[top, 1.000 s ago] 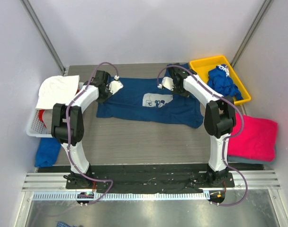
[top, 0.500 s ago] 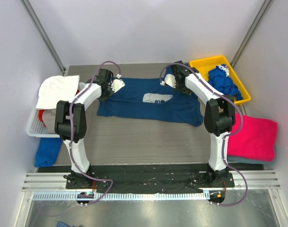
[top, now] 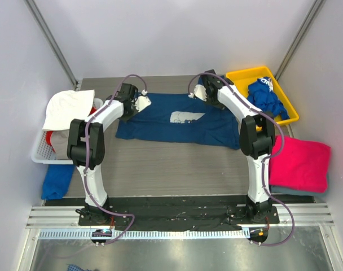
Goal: Fold and stack the t-shirts
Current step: Fold the flattened tshirt in 1/3 of the way
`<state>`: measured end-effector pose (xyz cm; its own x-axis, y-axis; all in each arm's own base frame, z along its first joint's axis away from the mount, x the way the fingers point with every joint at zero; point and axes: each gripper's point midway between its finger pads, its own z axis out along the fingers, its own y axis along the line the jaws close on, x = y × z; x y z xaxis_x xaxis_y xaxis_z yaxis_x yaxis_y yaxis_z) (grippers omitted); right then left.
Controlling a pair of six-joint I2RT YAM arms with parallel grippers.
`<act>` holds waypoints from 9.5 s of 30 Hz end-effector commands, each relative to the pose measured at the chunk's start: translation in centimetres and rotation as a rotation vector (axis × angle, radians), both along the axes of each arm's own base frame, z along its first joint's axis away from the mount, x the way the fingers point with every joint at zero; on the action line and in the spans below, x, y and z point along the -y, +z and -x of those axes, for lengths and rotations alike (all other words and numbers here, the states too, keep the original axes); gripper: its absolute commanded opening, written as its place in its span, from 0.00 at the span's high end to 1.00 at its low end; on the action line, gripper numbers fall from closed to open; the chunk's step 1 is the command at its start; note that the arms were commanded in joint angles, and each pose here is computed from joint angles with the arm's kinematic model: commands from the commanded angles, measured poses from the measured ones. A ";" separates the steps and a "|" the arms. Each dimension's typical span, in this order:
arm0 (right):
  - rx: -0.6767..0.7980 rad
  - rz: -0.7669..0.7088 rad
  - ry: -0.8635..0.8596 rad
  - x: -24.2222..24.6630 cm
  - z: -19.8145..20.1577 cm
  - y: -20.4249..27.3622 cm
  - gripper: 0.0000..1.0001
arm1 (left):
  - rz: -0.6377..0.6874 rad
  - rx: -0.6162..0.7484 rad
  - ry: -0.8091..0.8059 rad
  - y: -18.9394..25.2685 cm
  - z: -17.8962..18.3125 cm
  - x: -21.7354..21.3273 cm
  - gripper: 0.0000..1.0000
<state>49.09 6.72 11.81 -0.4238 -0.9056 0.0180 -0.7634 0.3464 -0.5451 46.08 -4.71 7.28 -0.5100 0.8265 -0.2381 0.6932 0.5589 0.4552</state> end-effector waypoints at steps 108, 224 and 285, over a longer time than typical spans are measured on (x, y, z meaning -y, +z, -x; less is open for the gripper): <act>0.203 0.059 -0.052 0.1 -6.9 -0.3 0.70 | -0.124 0.119 0.027 -1.4 3.1 -1.5 0.01; 0.194 -0.359 -0.065 -9.2 -8.1 -3.7 0.99 | -0.144 0.088 0.019 -2.8 4.0 -1.7 0.00; -0.108 -0.542 -0.337 1.5 16.9 -5.5 0.40 | 0.006 0.120 0.097 -2.0 4.7 -0.1 0.00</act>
<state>31.94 4.91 7.08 -0.7145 -0.6145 -0.3343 -0.5822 0.7873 -0.2028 41.47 -4.43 4.42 -0.5667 0.7729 -0.2854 0.5842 0.6212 0.5223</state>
